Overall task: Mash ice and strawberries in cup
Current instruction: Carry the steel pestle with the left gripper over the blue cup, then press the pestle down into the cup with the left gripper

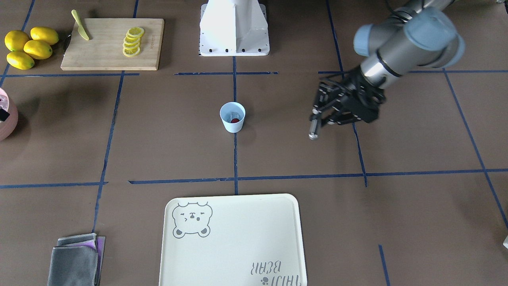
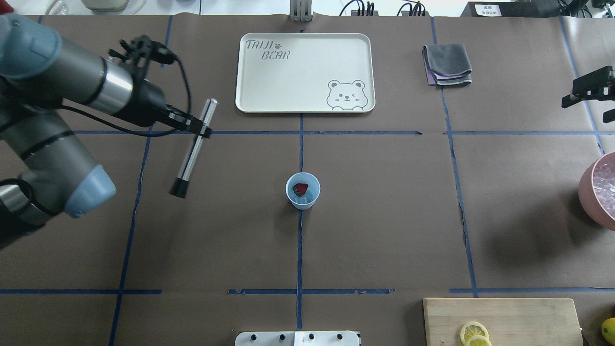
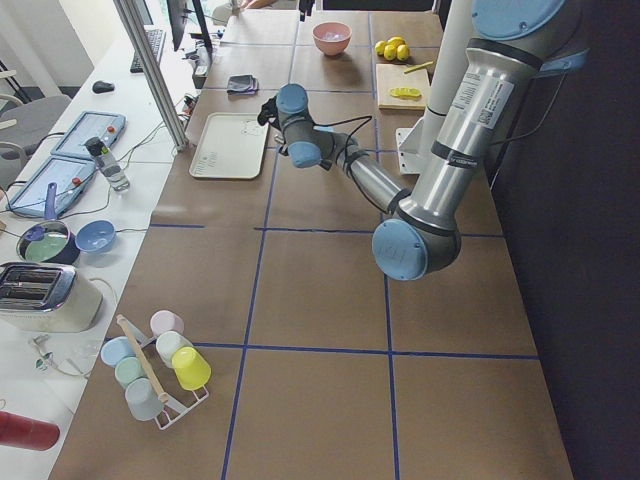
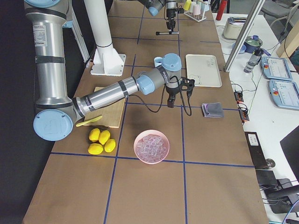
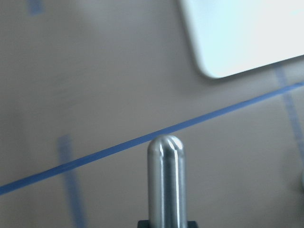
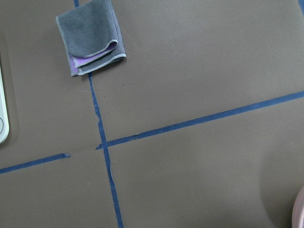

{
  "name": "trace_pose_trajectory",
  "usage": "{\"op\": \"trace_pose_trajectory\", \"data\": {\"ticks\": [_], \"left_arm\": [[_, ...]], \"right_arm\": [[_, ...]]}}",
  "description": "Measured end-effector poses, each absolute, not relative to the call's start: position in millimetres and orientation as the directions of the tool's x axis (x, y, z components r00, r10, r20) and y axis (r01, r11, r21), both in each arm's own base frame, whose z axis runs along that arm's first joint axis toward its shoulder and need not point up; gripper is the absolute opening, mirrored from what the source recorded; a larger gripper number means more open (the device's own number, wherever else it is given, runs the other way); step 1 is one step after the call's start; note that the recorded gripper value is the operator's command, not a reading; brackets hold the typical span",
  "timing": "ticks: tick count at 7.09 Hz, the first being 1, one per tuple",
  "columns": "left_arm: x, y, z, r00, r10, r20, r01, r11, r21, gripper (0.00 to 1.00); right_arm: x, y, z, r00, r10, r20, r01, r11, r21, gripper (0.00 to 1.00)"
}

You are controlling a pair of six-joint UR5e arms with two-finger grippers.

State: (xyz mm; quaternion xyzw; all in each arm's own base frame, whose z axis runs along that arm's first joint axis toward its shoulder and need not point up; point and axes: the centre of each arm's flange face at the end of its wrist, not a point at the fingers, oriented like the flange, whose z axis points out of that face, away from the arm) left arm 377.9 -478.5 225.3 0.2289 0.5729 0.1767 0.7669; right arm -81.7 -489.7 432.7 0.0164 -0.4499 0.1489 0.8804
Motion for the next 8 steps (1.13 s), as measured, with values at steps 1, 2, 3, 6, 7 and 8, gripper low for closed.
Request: {"op": "trace_pose_trajectory", "data": {"ticks": [1, 2, 3, 6, 7, 8], "left_arm": [[405.1, -451.4, 173.1, 0.262, 0.601, -0.755, 0.069, 0.768, 0.636, 0.00], [418.4, -430.7, 141.6, 0.253, 0.655, -0.712, 0.160, 0.697, 0.699, 0.01], [430.0, -412.6, 127.4, 0.254, 0.699, -0.669, 0.259, 0.618, 0.743, 0.02], [464.9, -366.7, 119.9, 0.402, 0.771, -0.494, 0.483, 0.280, 0.830, 0.01], [478.3, -365.5, 133.4, 0.413, 0.769, -0.488, 0.530, 0.233, 0.815, 0.00], [488.9, -368.5, 148.6, 0.414, 0.766, -0.492, 0.567, 0.206, 0.798, 0.00]], "right_arm": [[-81.7, -490.4, 432.4, 0.551, 0.247, 0.797, -0.277, 0.955, -0.105, 1.00], [-81.9, -491.0, 432.0, 0.551, 0.247, 0.797, -0.277, 0.955, -0.104, 1.00], [-82.1, -491.4, 431.6, 0.550, 0.246, 0.798, -0.277, 0.955, -0.104, 1.00], [-81.5, -491.5, 429.8, 0.549, 0.244, 0.799, -0.278, 0.955, -0.101, 1.00], [-81.5, -491.6, 429.4, 0.549, 0.244, 0.799, -0.278, 0.955, -0.100, 1.00], [-81.5, -491.7, 429.1, 0.549, 0.243, 0.800, -0.278, 0.955, -0.099, 1.00]]}}
